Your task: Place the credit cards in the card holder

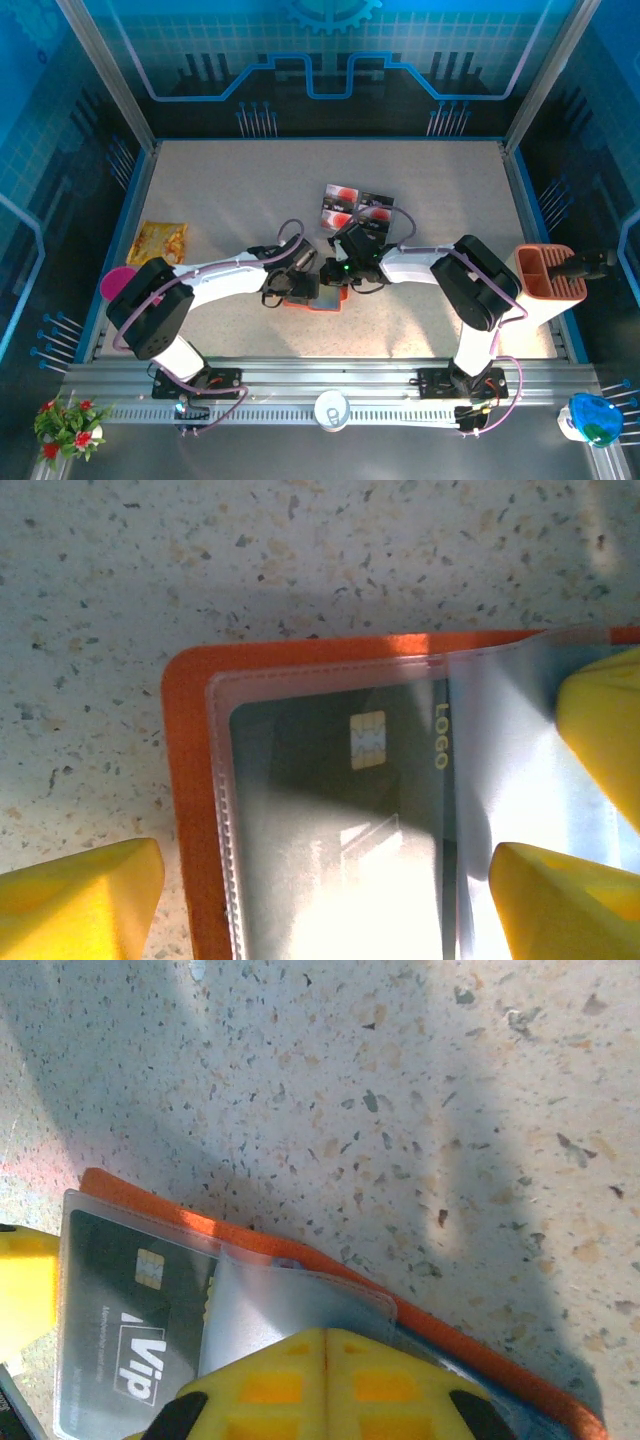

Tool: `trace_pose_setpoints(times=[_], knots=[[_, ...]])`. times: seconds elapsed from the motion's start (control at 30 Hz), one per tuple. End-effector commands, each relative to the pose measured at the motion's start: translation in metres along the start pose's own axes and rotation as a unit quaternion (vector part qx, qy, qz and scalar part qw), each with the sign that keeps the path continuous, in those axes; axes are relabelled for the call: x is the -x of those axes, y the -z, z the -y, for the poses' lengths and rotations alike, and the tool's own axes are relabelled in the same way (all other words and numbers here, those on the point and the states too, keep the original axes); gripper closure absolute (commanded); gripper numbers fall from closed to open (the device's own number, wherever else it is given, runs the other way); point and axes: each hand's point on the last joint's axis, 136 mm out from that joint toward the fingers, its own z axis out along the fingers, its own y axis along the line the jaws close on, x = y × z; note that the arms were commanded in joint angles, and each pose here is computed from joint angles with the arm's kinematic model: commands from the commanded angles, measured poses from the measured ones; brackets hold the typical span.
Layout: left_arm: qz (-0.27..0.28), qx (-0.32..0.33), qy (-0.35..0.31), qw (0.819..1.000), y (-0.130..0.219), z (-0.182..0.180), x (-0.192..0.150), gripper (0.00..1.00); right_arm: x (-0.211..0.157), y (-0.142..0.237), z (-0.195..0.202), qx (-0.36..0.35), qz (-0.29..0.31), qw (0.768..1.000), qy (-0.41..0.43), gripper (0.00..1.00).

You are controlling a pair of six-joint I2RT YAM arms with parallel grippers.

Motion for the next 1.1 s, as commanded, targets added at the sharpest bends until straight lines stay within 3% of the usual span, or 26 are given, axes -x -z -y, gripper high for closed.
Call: trace_pose_setpoints(times=[0.0, 0.2, 0.4, 0.47, 1.07], knots=[[-0.005, 0.018, -0.012, 1.000, -0.009, -0.010, -0.007, 0.16, -0.009, -0.005, -0.002, 0.005, -0.015, 1.000, -0.007, 1.00], [-0.013, 0.022, -0.010, 1.000, -0.015, -0.014, -0.013, 0.19, 0.004, 0.014, -0.014, 0.019, 0.012, 1.000, -0.002, 0.99], [-0.014, 0.023, -0.008, 1.000, -0.018, -0.015, -0.015, 0.21, 0.002, 0.028, -0.008, 0.005, 0.028, 1.000, -0.006, 0.72], [-0.014, 0.023, -0.009, 1.000, -0.018, -0.015, -0.016, 0.21, 0.000, 0.028, -0.005, 0.002, 0.027, 1.000, -0.008, 0.69], [-0.007, 0.015, -0.004, 1.000, -0.013, -0.014, -0.014, 0.20, -0.007, 0.003, -0.009, 0.030, -0.013, 0.999, -0.015, 0.68]])
